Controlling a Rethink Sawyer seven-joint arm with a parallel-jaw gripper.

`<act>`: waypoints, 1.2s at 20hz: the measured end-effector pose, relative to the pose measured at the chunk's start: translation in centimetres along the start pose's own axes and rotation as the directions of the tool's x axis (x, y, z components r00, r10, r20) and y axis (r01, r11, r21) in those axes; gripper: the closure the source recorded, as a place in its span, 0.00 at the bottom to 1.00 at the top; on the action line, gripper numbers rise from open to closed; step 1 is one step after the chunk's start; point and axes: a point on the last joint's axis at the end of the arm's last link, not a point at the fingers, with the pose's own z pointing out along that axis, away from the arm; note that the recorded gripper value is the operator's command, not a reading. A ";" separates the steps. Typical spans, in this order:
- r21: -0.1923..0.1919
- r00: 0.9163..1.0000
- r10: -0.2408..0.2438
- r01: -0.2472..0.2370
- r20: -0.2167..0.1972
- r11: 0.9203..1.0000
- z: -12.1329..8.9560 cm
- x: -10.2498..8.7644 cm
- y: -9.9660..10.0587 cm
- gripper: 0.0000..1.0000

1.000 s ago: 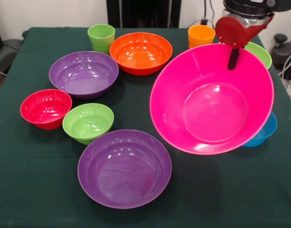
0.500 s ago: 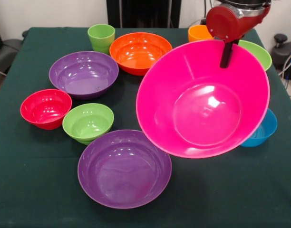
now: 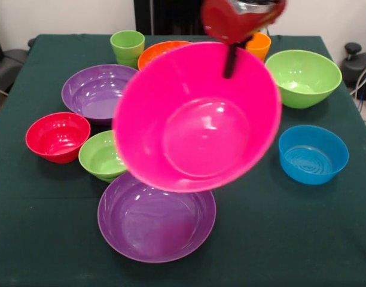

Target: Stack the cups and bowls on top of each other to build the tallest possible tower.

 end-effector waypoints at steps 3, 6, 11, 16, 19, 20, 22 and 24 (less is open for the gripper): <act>-0.009 1.000 0.020 -0.020 0.017 1.000 -0.2 -2.2 2.0 1.00; -0.018 0.998 0.047 -0.047 0.036 0.999 -0.3 -4.9 4.4 1.00; -0.035 0.995 0.075 -0.073 0.066 0.997 0.0 -8.5 7.7 1.00; -0.039 0.994 0.063 -0.059 0.093 0.997 -0.1 -9.7 10.4 1.00; -0.030 0.994 0.048 -0.045 0.100 0.999 -0.2 -9.6 11.3 1.00; -0.026 0.994 0.042 -0.039 0.102 0.999 -0.2 -9.4 11.5 1.00; -0.020 0.995 0.023 -0.021 0.100 1.000 -0.2 -8.8 12.1 1.00; -0.018 0.996 0.005 -0.003 0.091 1.000 -0.1 -7.9 12.6 1.00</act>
